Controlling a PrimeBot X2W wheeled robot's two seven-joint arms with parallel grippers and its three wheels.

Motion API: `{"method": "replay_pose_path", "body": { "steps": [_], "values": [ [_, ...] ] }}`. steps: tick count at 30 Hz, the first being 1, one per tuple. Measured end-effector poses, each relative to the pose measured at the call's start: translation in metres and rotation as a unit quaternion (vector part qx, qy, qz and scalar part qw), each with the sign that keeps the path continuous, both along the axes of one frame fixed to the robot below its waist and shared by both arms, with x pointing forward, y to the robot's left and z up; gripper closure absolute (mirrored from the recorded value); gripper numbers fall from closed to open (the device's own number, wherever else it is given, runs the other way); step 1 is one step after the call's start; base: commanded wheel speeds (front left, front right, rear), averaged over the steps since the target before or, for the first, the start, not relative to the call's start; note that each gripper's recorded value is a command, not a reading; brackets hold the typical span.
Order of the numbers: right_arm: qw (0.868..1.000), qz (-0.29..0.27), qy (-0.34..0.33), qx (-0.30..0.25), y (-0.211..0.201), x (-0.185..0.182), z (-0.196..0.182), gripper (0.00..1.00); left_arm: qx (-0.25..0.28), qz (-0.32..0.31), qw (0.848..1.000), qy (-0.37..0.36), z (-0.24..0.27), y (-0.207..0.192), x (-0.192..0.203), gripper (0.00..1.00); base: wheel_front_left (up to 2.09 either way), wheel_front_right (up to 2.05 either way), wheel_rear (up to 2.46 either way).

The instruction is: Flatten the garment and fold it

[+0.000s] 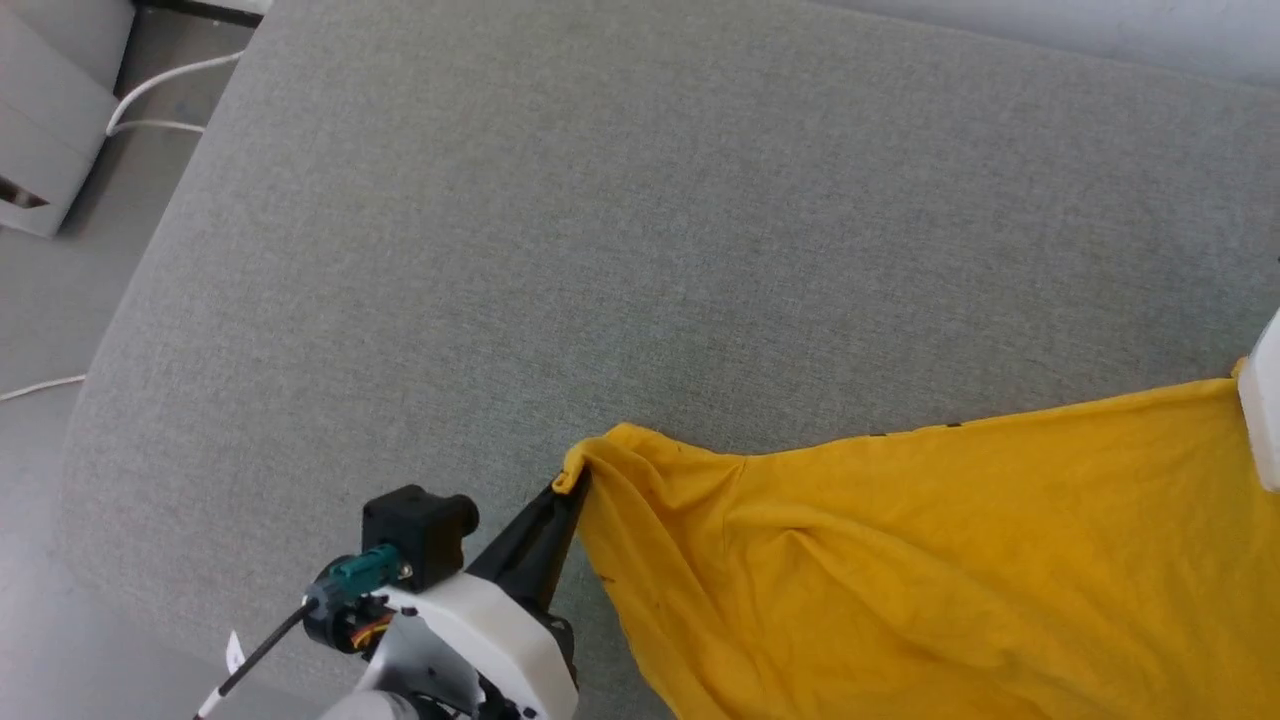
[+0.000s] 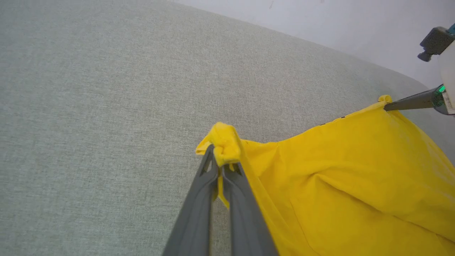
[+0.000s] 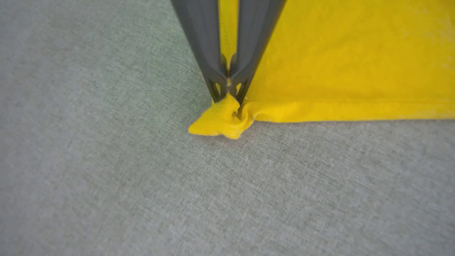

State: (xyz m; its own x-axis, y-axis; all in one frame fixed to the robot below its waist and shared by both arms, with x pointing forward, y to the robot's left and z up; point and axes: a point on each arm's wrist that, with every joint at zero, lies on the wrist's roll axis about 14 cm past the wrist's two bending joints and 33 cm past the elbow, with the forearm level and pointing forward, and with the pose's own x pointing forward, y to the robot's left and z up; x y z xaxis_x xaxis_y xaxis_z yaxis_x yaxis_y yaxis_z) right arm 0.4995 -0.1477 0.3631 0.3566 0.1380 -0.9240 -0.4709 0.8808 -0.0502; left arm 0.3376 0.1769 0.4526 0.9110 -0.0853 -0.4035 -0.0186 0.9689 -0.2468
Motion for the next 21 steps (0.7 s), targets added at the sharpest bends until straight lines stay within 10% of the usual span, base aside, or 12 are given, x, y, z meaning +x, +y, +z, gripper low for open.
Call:
{"method": "replay_pose_path", "body": {
  "steps": [10,21],
  "values": [
    [0.986,-0.008,-0.147,0.080,0.012,0.019,0.071,1.00,0.028,-0.009,0.997,-0.077,0.046,0.017,0.011,1.00,0.00,0.00,0.00],
    [0.913,-0.016,-0.385,0.137,-0.017,0.010,0.236,1.00,0.055,-0.022,0.969,-0.239,0.155,0.029,0.037,1.00,0.00,0.00,0.00]
  ]
}}
